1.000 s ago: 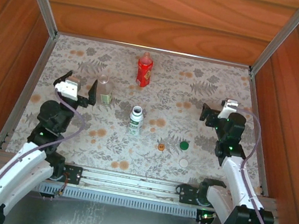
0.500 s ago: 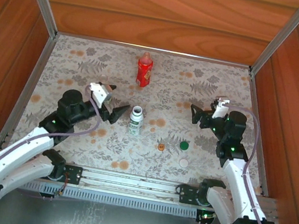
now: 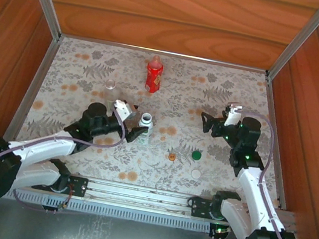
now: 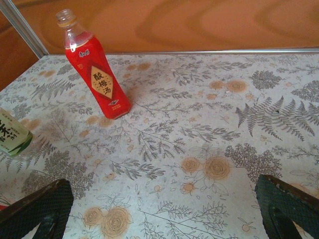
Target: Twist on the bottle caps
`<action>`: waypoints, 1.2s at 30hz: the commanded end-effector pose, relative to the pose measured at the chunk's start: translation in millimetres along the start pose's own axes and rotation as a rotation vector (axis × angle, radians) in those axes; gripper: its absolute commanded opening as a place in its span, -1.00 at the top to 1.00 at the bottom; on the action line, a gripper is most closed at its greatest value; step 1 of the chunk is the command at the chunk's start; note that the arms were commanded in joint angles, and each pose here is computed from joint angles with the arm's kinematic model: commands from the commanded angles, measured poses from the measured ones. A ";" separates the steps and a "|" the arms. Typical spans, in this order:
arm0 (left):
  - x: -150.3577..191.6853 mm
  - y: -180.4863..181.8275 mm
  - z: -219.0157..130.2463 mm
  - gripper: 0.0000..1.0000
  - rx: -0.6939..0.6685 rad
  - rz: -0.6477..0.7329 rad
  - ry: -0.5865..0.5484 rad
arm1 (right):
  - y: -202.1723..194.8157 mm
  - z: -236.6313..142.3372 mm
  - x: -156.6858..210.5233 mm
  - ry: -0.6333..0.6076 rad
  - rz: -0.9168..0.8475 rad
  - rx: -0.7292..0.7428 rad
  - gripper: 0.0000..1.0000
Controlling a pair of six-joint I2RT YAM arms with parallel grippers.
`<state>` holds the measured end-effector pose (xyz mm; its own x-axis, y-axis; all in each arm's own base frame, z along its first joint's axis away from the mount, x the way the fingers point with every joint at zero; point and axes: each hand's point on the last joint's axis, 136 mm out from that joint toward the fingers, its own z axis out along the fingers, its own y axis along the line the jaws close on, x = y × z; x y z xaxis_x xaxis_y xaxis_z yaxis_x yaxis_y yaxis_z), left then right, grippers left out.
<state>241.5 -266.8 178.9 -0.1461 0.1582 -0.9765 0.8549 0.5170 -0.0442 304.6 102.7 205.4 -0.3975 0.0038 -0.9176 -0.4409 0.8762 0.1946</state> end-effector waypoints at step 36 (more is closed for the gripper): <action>37.2 -20.6 31.3 -0.30 0.131 0.027 -0.037 | -2.7 5.1 -5.1 0.031 0.041 0.044 -0.98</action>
<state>239.4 -289.8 126.9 -0.1297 0.1638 -0.9779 0.8981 0.4374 -0.0458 309.6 103.7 195.3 -0.4519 0.0137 -0.8920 -0.4021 0.8894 0.2173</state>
